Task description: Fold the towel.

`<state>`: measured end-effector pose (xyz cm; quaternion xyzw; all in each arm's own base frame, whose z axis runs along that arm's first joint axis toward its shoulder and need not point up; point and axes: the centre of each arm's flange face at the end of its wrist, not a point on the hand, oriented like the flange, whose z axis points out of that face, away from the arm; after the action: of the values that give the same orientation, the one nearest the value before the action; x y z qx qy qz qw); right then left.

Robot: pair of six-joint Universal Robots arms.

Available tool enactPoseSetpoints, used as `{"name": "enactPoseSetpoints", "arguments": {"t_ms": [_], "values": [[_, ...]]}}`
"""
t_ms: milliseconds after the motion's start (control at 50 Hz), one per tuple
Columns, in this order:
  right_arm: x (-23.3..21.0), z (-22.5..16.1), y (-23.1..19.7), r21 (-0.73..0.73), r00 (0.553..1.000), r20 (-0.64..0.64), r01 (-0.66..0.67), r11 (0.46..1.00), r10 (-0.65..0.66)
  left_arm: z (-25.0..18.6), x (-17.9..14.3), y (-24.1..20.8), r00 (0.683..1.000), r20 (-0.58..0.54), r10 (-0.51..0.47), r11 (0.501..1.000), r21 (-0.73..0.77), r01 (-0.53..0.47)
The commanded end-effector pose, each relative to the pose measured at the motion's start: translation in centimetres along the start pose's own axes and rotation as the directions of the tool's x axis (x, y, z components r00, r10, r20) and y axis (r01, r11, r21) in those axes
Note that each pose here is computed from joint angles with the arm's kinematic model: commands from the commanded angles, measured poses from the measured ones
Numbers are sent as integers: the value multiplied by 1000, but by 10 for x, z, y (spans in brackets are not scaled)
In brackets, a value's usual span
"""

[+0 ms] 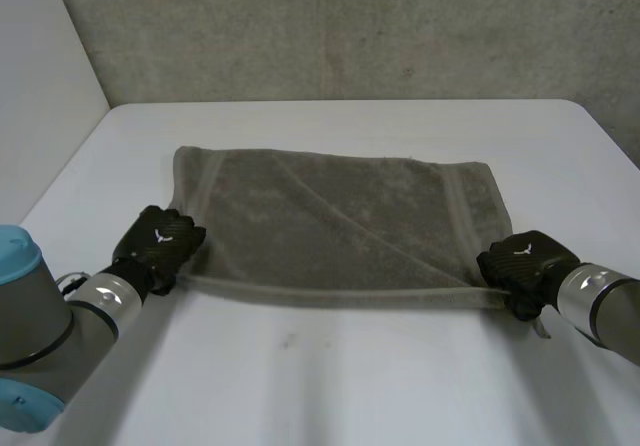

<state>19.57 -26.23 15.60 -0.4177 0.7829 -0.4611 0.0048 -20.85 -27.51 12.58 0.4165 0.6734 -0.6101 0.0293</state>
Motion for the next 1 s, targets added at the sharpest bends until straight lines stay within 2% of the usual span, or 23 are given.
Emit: {"name": "enactPoseSetpoints", "arguments": {"t_ms": [20, 220, 560, 660, 700, 720, 760, 820, 860, 920, 1000], "values": [[7, 2, 1, 16, 998, 7, -64, 998, 64, 1, 3, 8, 999, -10, -31, 999, -28, 30], [6, 3, 1, 21, 998, 7, -66, 998, 66, 5, -10, 23, 995, 28, -99, 993, -68, 100], [16, 4, 1, 28, 997, -37, -61, 998, 62, 0, -15, 23, 994, 43, -98, 992, -80, 101], [13, -9, -5, 5, 999, -21, -25, 1000, 25, -31, -22, 2, 994, 50, -96, 991, -92, 100], [8, -34, -8, -58, 998, 33, 52, 997, -50, -56, -21, -13, 994, 30, -100, 987, -121, 103], [8, -34, -8, -58, 998, 34, 53, 997, -51, -56, -21, -13, 994, 30, -101, 987, -121, 103], [-2, -57, 0, -162, 978, 154, 165, 973, -141, -84, -16, -23, 997, -28, -68, 978, -198, 61], [-6, -67, 5, -212, 959, 221, 222, 952, -174, -97, -17, -25, 997, -63, -33, 968, -250, 16], [-8, -85, 9, -269, 919, 319, 323, 907, -232, -116, -17, -27, 990, -140, 29, 942, -327, -74], [-2, -88, 3, -262, 917, 295, 348, 900, -269, -119, -18, -31, 979, -187, 78, 940, -315, -134], [7, -81, -7, -216, 930, 219, 342, 914, -296, -110, -24, -37, 981, -174, 88, 964, -233, -128]]}}
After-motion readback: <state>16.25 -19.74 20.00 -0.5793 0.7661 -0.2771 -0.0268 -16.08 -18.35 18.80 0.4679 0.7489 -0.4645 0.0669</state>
